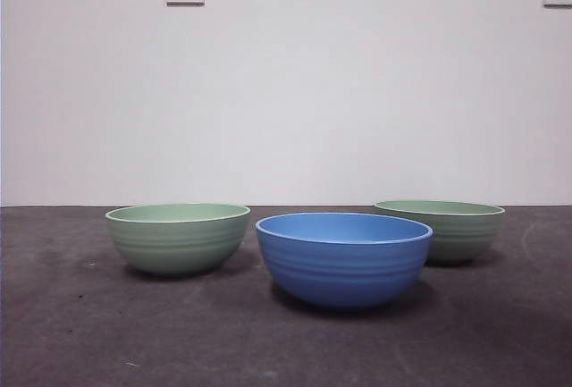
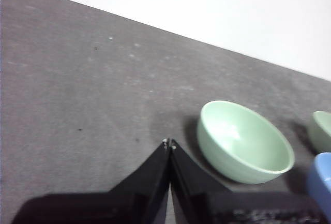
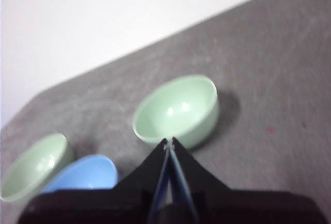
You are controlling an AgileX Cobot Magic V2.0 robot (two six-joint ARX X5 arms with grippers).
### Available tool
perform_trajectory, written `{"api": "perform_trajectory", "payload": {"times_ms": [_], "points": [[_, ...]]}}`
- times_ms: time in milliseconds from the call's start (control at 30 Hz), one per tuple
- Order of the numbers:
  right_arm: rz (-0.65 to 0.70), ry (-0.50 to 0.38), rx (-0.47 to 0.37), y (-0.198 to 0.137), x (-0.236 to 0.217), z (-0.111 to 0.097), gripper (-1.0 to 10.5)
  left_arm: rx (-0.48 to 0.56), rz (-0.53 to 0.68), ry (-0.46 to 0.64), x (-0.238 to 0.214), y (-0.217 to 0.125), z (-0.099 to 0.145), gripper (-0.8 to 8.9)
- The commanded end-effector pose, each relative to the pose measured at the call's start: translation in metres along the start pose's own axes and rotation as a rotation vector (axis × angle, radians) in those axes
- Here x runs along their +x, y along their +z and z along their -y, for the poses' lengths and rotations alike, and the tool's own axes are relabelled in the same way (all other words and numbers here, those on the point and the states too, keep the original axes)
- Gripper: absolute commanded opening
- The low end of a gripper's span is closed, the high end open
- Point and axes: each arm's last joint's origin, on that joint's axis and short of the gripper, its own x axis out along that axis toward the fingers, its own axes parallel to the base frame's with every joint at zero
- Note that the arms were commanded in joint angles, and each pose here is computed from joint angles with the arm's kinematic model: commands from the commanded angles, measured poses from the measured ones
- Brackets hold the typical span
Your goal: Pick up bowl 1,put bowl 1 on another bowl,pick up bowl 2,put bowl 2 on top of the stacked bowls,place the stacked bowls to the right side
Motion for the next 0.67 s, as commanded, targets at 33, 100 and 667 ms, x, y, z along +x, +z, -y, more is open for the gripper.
{"api": "perform_trajectory", "payload": {"times_ms": [33,100,667], "points": [[0.013,0.006,0.012,0.016,-0.001,-0.007,-0.1,-0.019,0.008,-0.033,-0.005,0.011,0.006,-0.07],[-0.01,-0.003,0.014,0.026,-0.001,-0.011,-0.1,-0.021,-0.008,-0.055,-0.008,0.018,0.01,-0.07],[-0.54,0.181,-0.184,0.114,0.017,-0.053,-0.1,0.116,-0.336,-0.328,-0.009,0.093,0.045,-0.07]]}}
